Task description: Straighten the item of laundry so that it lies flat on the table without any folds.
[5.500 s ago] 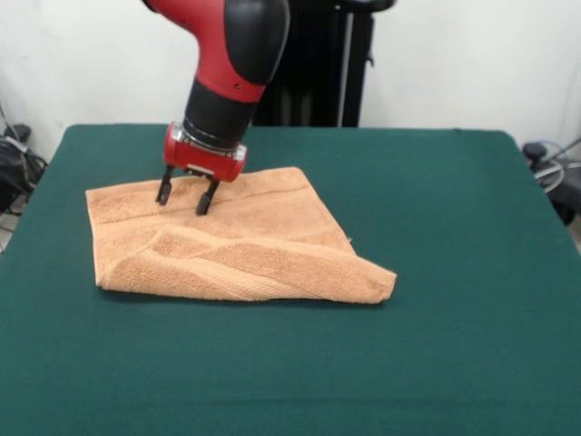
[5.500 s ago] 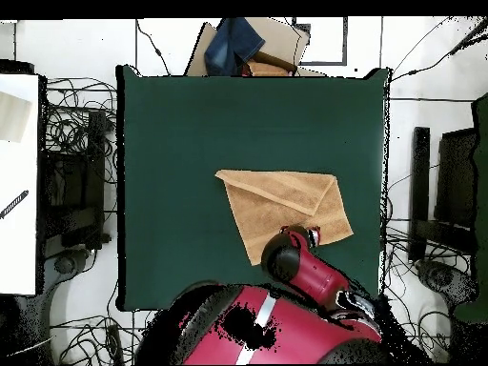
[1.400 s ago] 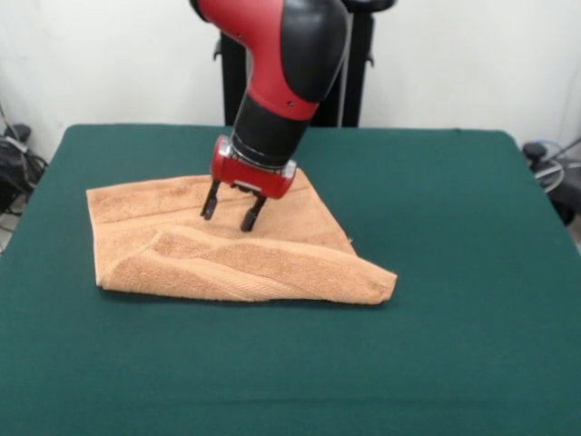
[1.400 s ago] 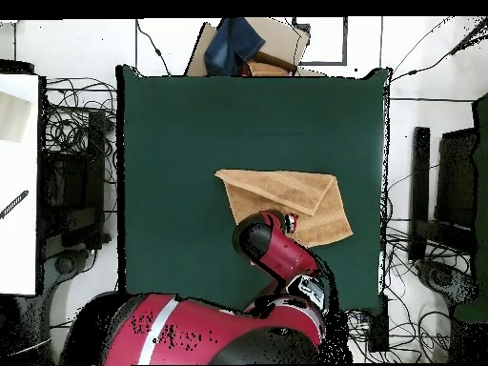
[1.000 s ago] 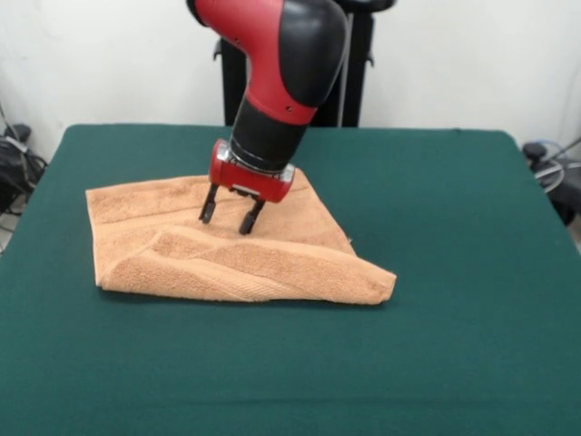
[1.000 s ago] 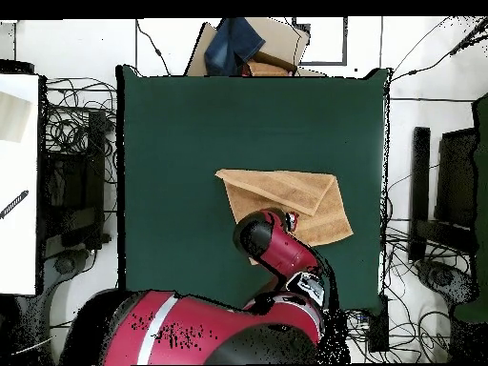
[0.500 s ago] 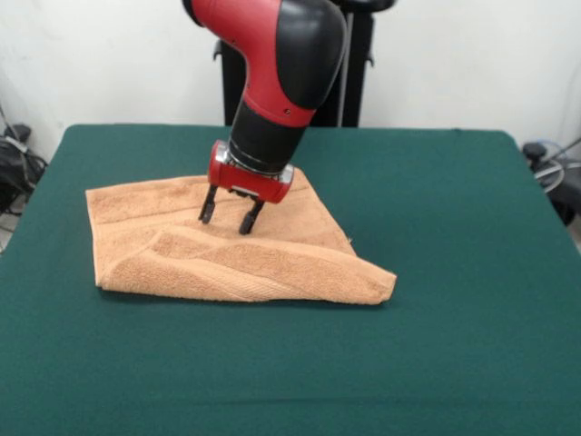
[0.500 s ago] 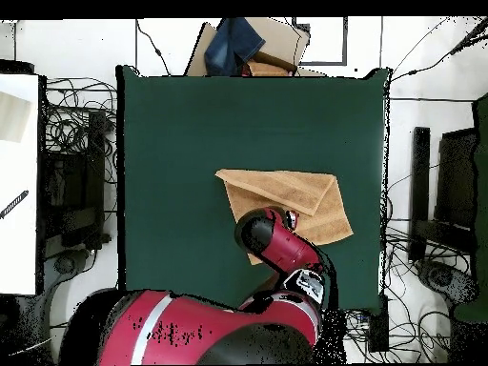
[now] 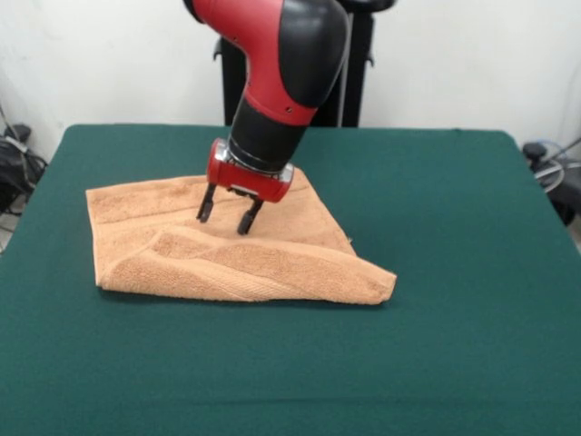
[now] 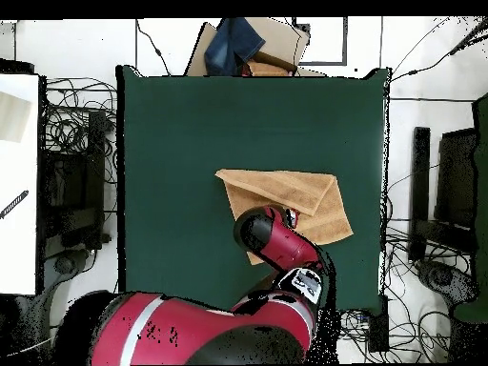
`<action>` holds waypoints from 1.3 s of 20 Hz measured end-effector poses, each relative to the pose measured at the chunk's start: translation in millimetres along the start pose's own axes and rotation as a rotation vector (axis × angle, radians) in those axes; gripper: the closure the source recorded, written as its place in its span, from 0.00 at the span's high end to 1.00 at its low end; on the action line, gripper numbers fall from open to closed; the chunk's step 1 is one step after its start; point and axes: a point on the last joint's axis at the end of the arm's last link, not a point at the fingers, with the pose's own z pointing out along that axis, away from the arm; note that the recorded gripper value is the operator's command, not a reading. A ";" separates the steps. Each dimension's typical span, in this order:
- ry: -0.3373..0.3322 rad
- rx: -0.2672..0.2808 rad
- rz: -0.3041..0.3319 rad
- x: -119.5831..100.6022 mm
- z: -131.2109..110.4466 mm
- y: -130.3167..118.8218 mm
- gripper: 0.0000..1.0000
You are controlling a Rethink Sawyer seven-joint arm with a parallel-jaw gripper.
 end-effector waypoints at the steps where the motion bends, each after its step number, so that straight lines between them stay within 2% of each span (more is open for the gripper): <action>1: -0.001 0.003 -0.001 -0.8 -0.6 -1.0 1.00; 9: -0.005 0.015 0.002 -18.2 -5.3 -14.8 1.00; 16: -0.035 0.021 -0.005 -44.1 5.6 -16.3 1.00; 19: -0.036 0.023 -0.011 -47.1 12.5 -14.7 1.00; 26: -0.037 0.025 -0.012 -48.3 11.0 -15.4 1.00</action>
